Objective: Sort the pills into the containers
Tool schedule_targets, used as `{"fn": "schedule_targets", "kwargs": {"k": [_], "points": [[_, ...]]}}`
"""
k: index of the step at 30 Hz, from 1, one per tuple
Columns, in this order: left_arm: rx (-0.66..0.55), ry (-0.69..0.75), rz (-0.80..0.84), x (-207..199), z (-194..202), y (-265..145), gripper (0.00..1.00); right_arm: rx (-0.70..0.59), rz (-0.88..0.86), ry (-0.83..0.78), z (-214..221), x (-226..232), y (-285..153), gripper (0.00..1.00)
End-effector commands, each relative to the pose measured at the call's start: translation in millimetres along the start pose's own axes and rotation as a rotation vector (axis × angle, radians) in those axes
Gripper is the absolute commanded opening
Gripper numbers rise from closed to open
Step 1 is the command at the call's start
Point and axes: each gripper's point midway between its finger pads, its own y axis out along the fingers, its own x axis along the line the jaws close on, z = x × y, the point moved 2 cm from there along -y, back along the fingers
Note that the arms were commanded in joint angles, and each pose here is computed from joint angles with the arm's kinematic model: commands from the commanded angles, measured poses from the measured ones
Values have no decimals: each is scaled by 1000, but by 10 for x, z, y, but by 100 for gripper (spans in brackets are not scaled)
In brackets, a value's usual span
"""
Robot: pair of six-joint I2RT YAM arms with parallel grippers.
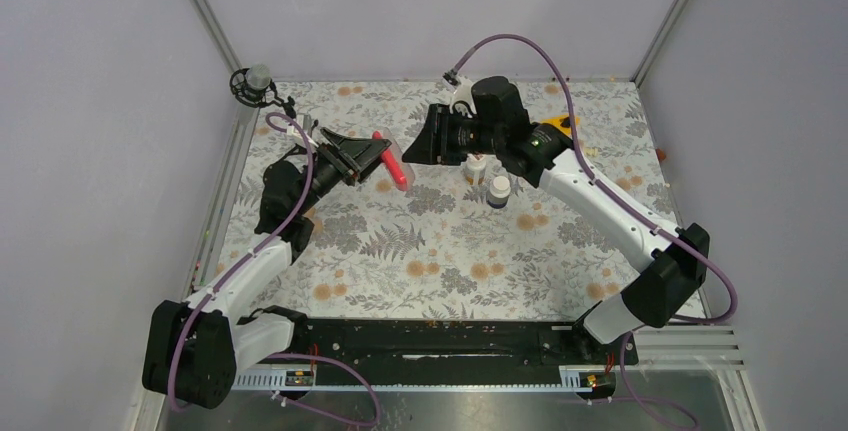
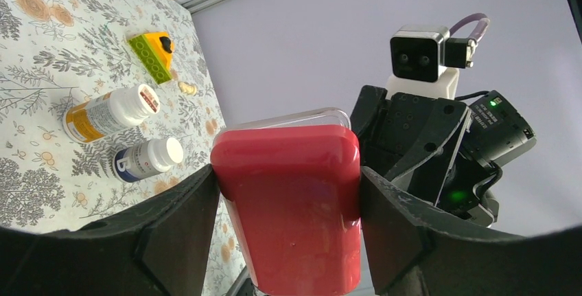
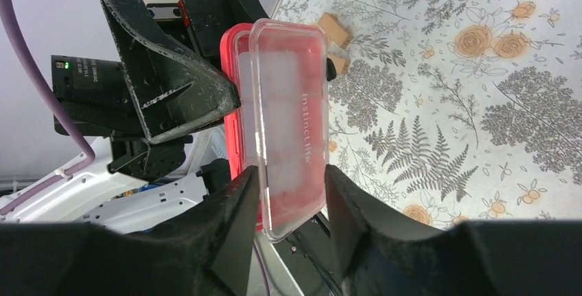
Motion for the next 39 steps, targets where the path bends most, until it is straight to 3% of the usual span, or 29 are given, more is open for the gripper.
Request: {"fn": "schedule_targets", "kwargs": {"k": [1,6,12,17,22,27,28,31,33,35,39], "points": [[-13,71,125,-402,-103,30,0,-19,55,-32,-66,-36,-6,45],[-12,69,124,-402,-102,34,0,-13,102,-135,-40,-94,-26,40],[-7,66,123,-404,-101,40,0,41,192,-372,38,-98,-79,50],[-6,65,123,-411,-106,51,0,69,222,-410,104,-154,-86,50],[-5,67,125,-417,-108,55,0,80,257,-450,129,-158,-56,38],[-2,67,123,-407,-97,43,0,70,210,-421,148,-89,9,39],[-1,69,124,-409,-92,38,0,62,193,-414,145,-58,20,35],[5,78,121,-398,-75,26,0,30,185,-383,100,-17,31,12],[8,86,99,-360,-66,18,13,17,197,-380,76,-22,17,1],[5,103,69,-311,-61,1,30,3,213,-382,57,-38,-9,0],[-18,144,17,-239,-68,-60,74,-23,245,-400,38,-86,-81,0]]}}
